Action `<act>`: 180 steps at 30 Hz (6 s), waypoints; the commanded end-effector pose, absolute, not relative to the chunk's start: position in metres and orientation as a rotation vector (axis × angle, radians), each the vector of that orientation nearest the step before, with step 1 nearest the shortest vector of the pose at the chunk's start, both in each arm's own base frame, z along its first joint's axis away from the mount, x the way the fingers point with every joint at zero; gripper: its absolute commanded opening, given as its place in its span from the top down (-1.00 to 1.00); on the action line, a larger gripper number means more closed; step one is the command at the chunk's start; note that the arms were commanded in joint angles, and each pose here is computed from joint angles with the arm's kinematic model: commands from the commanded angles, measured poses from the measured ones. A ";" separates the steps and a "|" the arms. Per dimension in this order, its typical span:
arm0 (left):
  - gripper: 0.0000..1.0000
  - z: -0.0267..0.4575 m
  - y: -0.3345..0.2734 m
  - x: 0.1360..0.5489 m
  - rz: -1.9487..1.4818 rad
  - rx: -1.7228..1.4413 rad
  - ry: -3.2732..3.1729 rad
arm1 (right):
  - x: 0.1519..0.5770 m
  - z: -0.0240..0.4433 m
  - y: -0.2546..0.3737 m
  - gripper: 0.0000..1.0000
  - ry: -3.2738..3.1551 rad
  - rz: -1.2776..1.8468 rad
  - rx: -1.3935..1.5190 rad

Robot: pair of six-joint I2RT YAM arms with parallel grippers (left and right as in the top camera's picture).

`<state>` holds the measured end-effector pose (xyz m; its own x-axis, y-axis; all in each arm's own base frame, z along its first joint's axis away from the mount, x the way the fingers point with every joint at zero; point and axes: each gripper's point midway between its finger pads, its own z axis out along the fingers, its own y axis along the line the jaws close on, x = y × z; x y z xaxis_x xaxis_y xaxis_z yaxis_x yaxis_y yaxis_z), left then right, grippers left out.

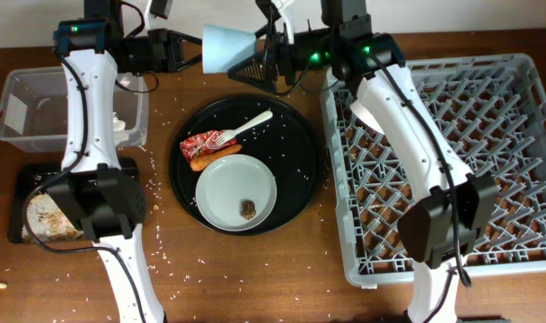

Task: Sort waste into correct bins and load items into the dishwasher rack
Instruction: 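Hand the blue cup from left gripper to right gripper, then place the blue cup upside down in the rack with right gripper, then grasp the white plate edge with the left gripper, then tilt the white plate over the black tray to dump food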

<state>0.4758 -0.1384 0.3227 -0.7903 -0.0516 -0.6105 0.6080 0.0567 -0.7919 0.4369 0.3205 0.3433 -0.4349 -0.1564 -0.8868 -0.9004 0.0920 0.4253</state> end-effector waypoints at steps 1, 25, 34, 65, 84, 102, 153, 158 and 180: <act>1.00 0.330 -0.143 0.472 -1.808 0.564 1.839 | 0.429 0.358 0.324 -0.71 1.605 1.422 -1.109; -0.02 0.233 -0.109 0.503 -1.127 0.524 2.374 | 0.505 0.293 0.140 -0.05 2.258 0.913 -0.366; -0.04 0.204 -0.078 0.511 -0.818 0.493 2.535 | 0.405 0.264 -0.048 -0.06 2.741 -0.186 0.234; -0.08 0.201 -0.079 0.503 -0.837 0.481 2.569 | 0.480 0.234 -0.042 -0.97 2.682 0.343 0.285; -0.17 0.132 -0.084 0.421 -0.213 0.690 3.074 | 0.455 0.251 0.197 -1.00 2.654 0.489 -0.431; 0.16 0.084 -0.231 0.337 -0.205 0.966 3.171 | 0.478 0.272 0.080 -0.86 2.639 0.366 -0.131; 0.99 0.201 0.002 0.384 -0.160 -0.061 3.092 | 0.460 0.270 0.020 -0.77 2.693 0.412 -0.051; 0.99 0.177 0.033 0.368 -0.364 0.005 3.141 | 0.460 0.270 0.020 -0.77 2.695 0.414 -0.046; 0.99 0.264 0.023 0.353 -1.162 0.070 2.452 | 0.462 0.271 0.020 -0.77 2.686 0.412 -0.046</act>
